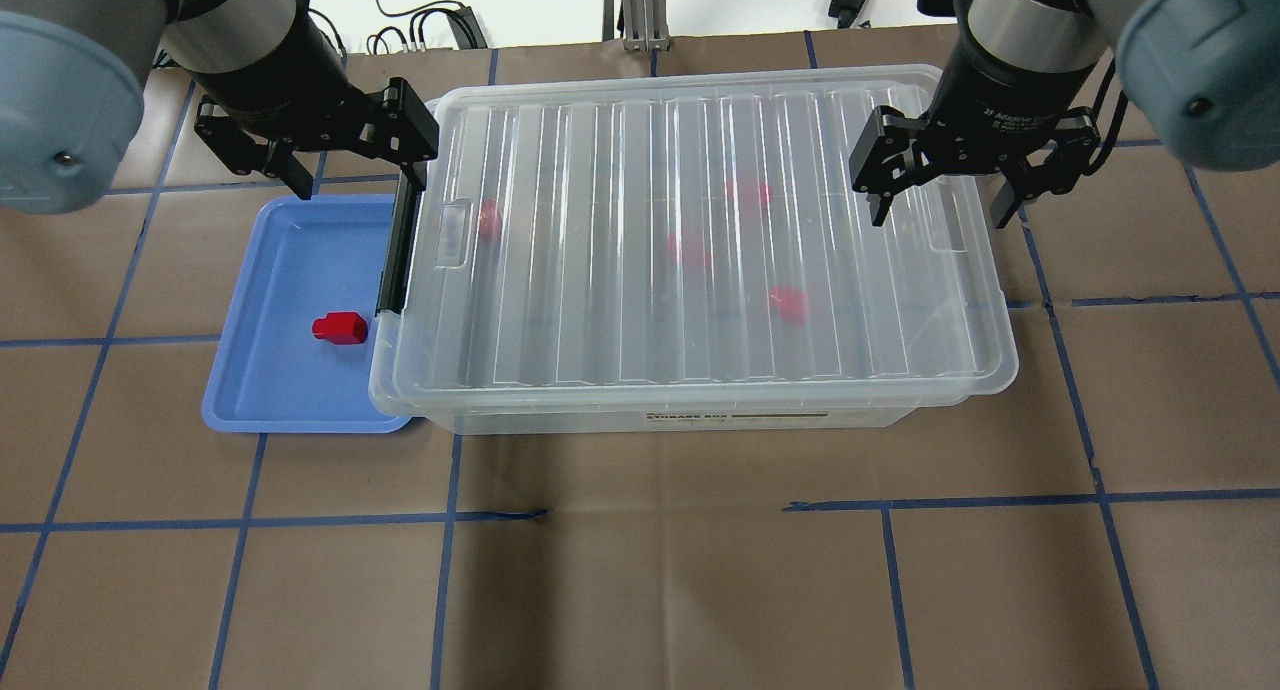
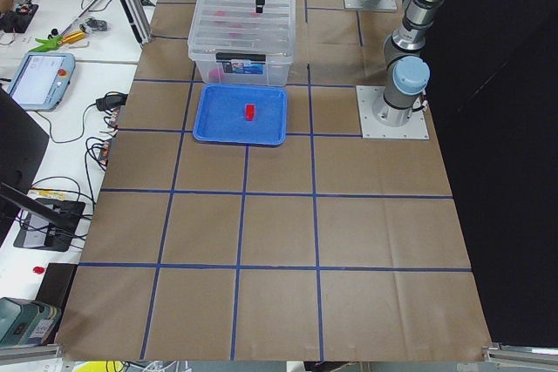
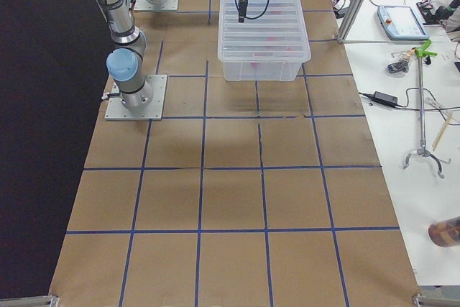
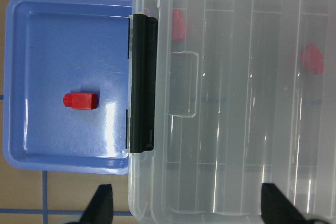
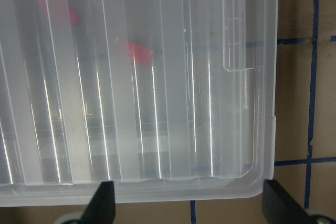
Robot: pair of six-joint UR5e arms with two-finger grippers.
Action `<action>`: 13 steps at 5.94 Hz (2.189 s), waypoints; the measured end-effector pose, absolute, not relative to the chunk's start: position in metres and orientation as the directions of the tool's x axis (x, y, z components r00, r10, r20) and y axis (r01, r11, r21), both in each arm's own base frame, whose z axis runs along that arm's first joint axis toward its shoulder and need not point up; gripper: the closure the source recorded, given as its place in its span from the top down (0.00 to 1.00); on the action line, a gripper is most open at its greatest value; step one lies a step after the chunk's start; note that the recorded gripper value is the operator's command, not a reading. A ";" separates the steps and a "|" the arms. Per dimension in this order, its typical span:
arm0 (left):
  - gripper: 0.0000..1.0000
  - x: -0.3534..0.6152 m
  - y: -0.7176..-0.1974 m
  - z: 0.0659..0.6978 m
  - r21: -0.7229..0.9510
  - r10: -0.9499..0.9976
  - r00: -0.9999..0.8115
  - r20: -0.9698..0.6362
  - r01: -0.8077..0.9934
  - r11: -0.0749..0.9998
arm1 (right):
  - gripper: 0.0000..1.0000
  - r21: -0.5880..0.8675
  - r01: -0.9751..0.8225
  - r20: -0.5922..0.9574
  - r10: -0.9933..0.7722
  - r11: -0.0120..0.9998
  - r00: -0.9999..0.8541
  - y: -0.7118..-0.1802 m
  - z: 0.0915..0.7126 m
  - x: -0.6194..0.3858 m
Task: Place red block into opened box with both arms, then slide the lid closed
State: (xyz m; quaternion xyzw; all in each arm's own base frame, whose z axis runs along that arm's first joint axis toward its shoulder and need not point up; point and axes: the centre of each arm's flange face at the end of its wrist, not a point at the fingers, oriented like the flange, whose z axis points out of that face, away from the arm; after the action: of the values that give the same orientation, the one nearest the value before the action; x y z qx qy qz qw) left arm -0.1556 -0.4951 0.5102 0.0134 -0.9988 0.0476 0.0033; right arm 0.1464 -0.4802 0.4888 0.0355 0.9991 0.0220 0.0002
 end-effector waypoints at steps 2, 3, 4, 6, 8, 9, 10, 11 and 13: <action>0.98 -0.156 -0.495 0.511 -0.096 -0.026 -1.000 0.008 -0.027 0.995 | 1.00 0.040 0.076 0.002 0.076 0.996 -0.997 -0.483 0.490 0.144; 0.98 -0.156 -0.495 0.511 -0.097 -0.025 -1.000 0.008 -0.026 0.995 | 1.00 0.039 0.076 0.002 0.076 0.996 -0.997 -0.483 0.490 0.144; 0.98 -0.156 -0.495 0.511 -0.098 -0.025 -1.000 0.008 -0.026 0.995 | 1.00 0.039 0.076 0.002 0.076 0.996 -0.997 -0.483 0.491 0.144; 0.98 -0.156 -0.494 0.512 -0.100 -0.025 -1.000 0.009 -0.026 0.995 | 1.00 0.035 0.070 0.010 0.070 0.997 -0.997 -0.486 0.489 0.137; 0.98 -0.155 -0.492 0.514 -0.101 -0.017 -1.000 0.007 -0.018 0.995 | 1.00 0.035 0.071 0.025 0.070 0.997 -0.997 -0.501 0.484 0.082; 0.98 -0.155 -0.490 0.515 -0.102 -0.003 -1.000 0.006 -0.004 0.995 | 1.00 0.053 0.087 0.023 0.086 0.995 -0.996 -0.510 0.475 0.046; 0.98 -0.155 -0.490 0.516 -0.103 0.007 -1.000 0.005 0.006 0.995 | 1.00 0.082 0.093 0.019 0.092 0.992 -0.996 -0.520 0.458 0.022; 0.98 -0.155 -0.490 0.516 -0.102 0.010 -1.000 0.004 0.010 0.995 | 1.00 0.104 0.102 0.014 0.101 0.989 -0.995 -0.527 0.441 0.011; 0.98 -0.155 -0.490 0.516 -0.102 0.013 -1.000 0.002 0.013 0.995 | 1.00 0.082 0.116 0.019 0.115 0.990 -0.993 -0.527 0.402 0.007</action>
State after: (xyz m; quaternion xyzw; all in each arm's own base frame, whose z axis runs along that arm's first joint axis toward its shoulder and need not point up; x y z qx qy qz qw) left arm -0.1552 -0.4901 0.5159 -0.0066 -0.9987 0.0508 0.0015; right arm 0.0071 -0.5273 0.4019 0.0580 0.9974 0.0416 -0.0073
